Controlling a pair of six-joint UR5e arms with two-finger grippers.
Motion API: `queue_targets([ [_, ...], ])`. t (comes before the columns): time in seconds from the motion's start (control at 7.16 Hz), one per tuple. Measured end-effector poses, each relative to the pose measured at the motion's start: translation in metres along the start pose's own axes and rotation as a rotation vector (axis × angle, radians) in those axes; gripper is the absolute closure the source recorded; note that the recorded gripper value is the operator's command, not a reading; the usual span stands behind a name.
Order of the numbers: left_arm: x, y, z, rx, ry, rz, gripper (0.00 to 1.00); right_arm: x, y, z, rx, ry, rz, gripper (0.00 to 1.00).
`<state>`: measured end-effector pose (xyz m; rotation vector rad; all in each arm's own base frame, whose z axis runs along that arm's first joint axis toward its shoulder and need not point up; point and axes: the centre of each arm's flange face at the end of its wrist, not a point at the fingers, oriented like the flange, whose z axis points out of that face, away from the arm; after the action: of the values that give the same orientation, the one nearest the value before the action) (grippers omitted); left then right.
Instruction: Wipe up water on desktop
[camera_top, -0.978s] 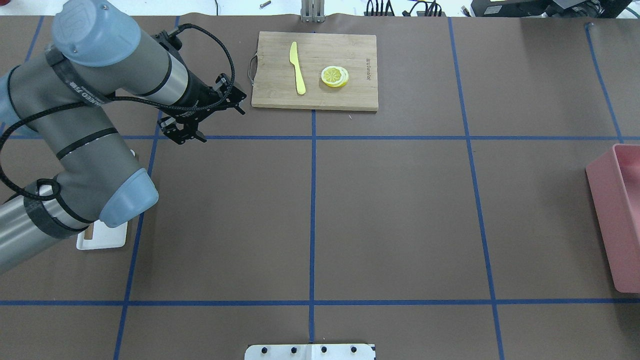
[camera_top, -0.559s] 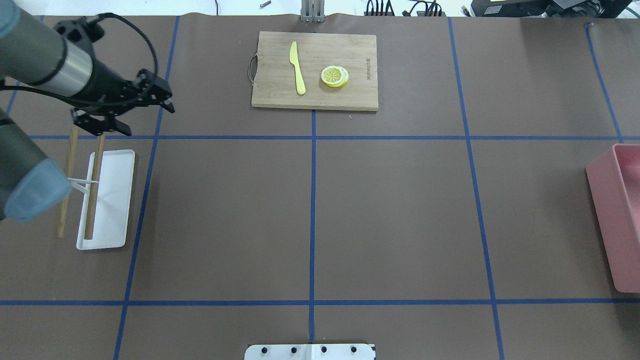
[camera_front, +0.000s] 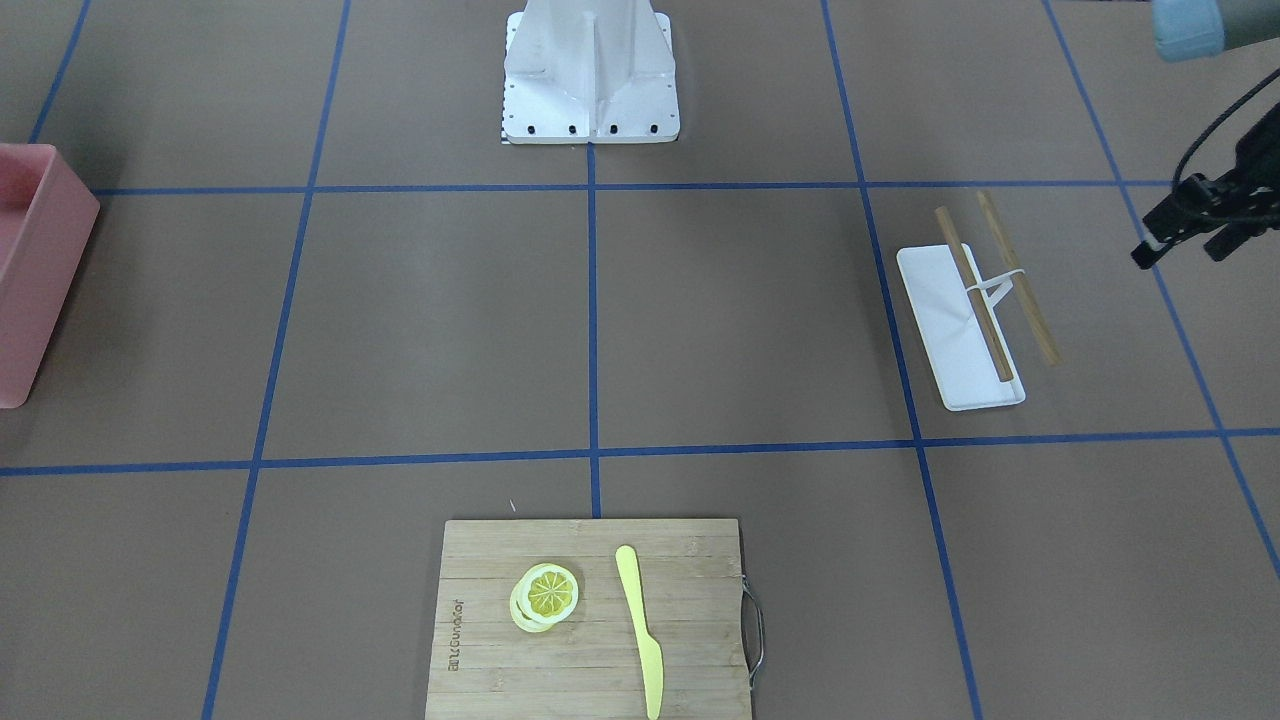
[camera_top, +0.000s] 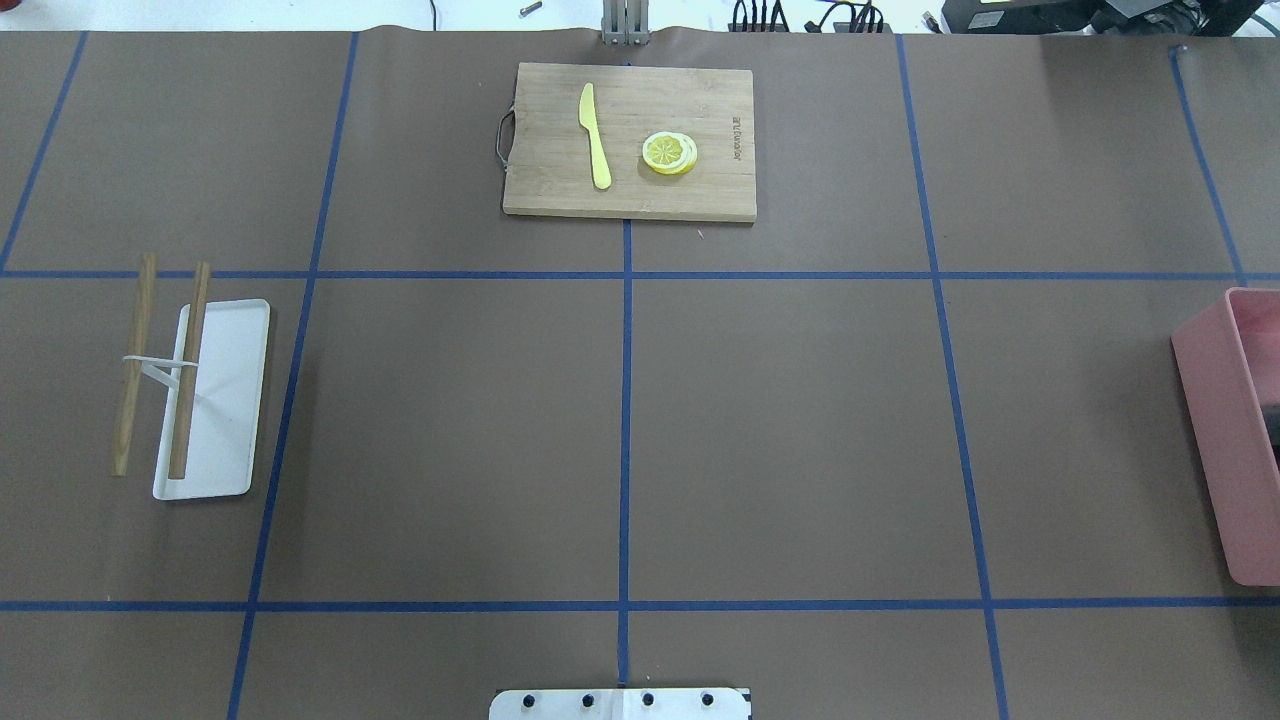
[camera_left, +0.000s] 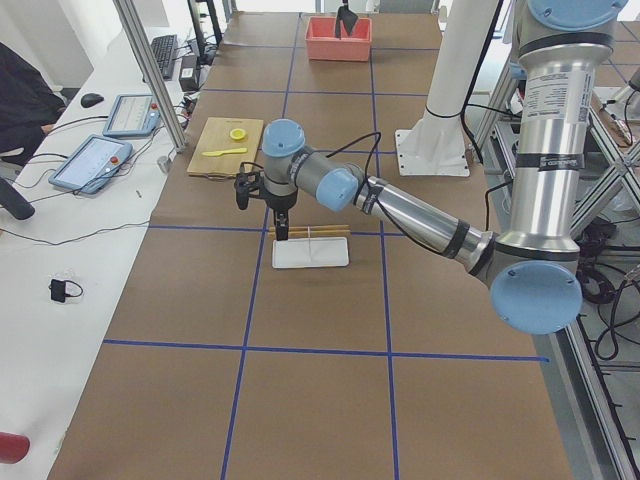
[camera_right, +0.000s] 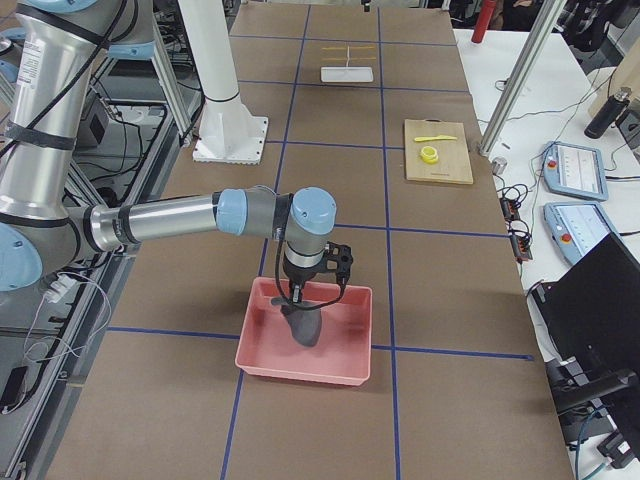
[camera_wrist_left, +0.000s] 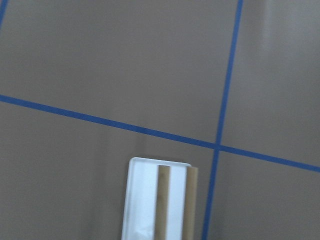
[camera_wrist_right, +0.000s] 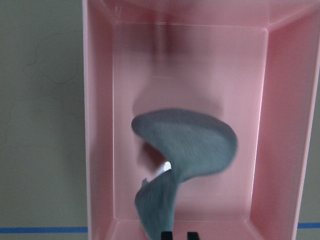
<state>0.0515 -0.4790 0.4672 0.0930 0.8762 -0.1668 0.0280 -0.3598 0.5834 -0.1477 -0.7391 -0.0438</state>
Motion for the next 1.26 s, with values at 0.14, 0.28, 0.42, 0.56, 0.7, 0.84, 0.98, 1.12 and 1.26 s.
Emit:
queue_targets([
  [0.14, -0.040, 0.005, 0.001, -0.006, -0.025, 0.042, 0.02, 0.001, -0.001, 0.001, -0.001, 0.003, 0.001, 0.00],
  [0.28, -0.073, 0.009, 0.004, -0.014, -0.053, 0.067, 0.02, 0.004, -0.004, 0.004, -0.004, 0.002, 0.005, 0.00],
  [0.42, -0.106, 0.012, 0.008, -0.015, -0.095, 0.065, 0.02, 0.005, -0.009, 0.006, -0.003, -0.003, 0.011, 0.00],
  [0.56, -0.139, 0.017, 0.009, -0.012, -0.139, 0.036, 0.02, 0.001, -0.020, 0.000, 0.011, -0.004, 0.011, 0.00],
  [0.7, -0.158, 0.019, 0.008, -0.008, -0.160, 0.010, 0.02, -0.001, -0.033, -0.008, 0.034, -0.003, 0.015, 0.00],
  [0.84, -0.165, 0.019, 0.007, -0.003, -0.167, 0.002, 0.02, 0.002, -0.043, -0.015, 0.058, -0.003, 0.023, 0.00],
  [0.98, -0.166, 0.017, 0.006, 0.001, -0.171, 0.004, 0.02, 0.006, -0.054, -0.019, 0.083, -0.003, 0.023, 0.00],
  [1.12, -0.166, 0.015, 0.006, 0.003, -0.174, 0.008, 0.02, 0.015, -0.073, -0.022, 0.101, -0.001, 0.036, 0.00],
  [1.26, -0.168, 0.015, 0.008, 0.000, -0.176, 0.005, 0.02, 0.025, -0.097, -0.027, 0.114, -0.001, 0.052, 0.00],
])
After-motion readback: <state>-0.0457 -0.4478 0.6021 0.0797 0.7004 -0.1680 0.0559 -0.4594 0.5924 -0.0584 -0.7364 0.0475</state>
